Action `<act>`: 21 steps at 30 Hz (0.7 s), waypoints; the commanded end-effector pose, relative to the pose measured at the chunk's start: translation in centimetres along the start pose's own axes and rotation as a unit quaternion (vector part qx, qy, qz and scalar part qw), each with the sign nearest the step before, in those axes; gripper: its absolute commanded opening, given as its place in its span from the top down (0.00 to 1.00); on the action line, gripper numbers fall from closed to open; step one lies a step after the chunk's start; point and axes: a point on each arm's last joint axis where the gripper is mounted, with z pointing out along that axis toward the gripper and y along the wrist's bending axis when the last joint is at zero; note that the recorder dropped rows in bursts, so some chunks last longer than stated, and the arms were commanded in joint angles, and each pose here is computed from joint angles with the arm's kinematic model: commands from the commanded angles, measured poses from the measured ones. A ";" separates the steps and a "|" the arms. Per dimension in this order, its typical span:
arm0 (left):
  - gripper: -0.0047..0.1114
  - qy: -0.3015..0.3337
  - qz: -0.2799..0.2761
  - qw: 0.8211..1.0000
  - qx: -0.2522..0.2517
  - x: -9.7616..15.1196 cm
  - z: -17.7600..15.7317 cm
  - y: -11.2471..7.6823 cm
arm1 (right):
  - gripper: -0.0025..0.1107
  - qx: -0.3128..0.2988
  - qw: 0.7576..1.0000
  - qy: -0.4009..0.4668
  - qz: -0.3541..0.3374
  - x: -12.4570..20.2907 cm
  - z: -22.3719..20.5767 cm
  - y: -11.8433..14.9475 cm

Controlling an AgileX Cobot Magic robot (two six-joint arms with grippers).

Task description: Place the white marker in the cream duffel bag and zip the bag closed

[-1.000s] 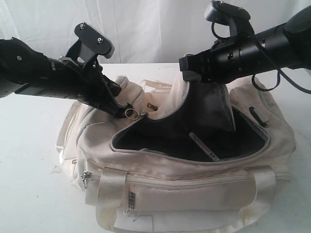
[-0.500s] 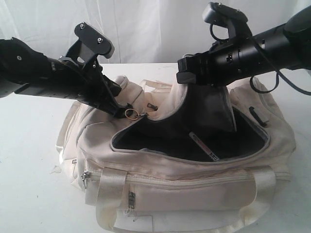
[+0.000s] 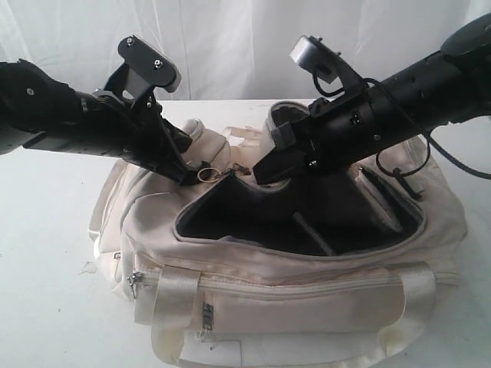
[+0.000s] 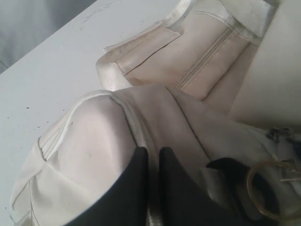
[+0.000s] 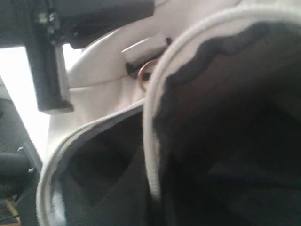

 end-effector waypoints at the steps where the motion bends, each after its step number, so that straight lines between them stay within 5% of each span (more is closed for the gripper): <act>1: 0.96 0.006 -0.016 1.000 0.005 0.3 0.0 -0.1 | 0.95 -0.064 0.998 0.021 -0.016 0.3 -0.2 2.6; 14: 0.96 0.010 -0.016 1.000 0.012 0.4 0.0 -0.2 | 0.94 -0.089 0.996 0.017 0.021 2.8 3.6 7.4; 21: 0.96 0.010 -0.016 1.000 0.012 0.4 0.0 -0.2 | 0.57 -0.095 0.992 0.056 0.059 5.5 4.4 6.8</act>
